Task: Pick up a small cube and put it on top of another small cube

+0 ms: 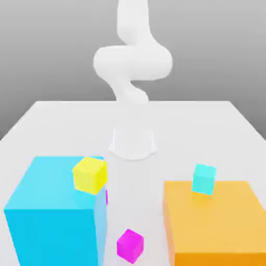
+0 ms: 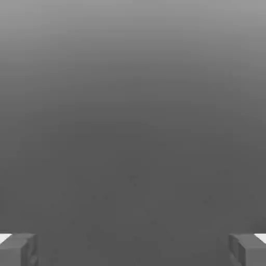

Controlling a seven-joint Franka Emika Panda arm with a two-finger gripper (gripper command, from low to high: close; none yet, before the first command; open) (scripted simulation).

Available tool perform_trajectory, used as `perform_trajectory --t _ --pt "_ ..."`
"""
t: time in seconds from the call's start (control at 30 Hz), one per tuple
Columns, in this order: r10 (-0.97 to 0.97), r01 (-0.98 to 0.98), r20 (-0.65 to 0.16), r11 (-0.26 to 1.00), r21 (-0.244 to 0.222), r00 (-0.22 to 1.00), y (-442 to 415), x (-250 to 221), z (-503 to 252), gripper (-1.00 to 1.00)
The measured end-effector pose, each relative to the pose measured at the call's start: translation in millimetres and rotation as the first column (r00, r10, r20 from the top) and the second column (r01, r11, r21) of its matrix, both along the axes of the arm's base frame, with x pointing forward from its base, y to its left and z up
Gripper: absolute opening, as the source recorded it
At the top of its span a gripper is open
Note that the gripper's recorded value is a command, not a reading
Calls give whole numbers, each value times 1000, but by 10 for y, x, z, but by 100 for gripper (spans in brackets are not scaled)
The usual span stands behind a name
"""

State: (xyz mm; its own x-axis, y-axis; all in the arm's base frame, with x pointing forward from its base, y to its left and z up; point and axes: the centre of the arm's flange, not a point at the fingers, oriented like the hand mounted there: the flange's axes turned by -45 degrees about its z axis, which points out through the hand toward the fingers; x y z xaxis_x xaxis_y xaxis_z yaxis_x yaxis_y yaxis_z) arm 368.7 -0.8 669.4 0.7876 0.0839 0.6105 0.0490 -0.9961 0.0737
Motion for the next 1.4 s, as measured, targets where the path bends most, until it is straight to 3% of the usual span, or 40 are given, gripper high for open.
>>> perform_trajectory --t 0.1,0.17,0.23,0.33,0.47,0.63,0.77,0.87,0.97,1.07,1.4 --pt "89 -116 -217 987 -115 972 -114 232 -638 0" --pt "142 -214 -364 963 -166 921 -199 326 -1066 0" --pt "187 -319 -505 929 -189 842 -285 373 -1484 0" --pt "240 -439 -644 883 -166 726 -483 346 -1933 0" --pt "309 -567 -775 820 -77 552 -759 224 -2436 0" --pt "398 -679 -868 727 103 296 -1071 -34 -3007 0" --pt "473 -716 -878 638 283 75 -1286 -311 -3416 0" --pt "535 -701 -840 566 434 -88 -1422 -584 -3756 0" --pt "569 -648 -818 592 480 -86 -1420 -806 -4145 0" --pt "549 -591 -835 683 429 28 -1347 -870 -4376 0" --pt "273 -251 -849 953 172 453 -1167 -767 -4669 0"
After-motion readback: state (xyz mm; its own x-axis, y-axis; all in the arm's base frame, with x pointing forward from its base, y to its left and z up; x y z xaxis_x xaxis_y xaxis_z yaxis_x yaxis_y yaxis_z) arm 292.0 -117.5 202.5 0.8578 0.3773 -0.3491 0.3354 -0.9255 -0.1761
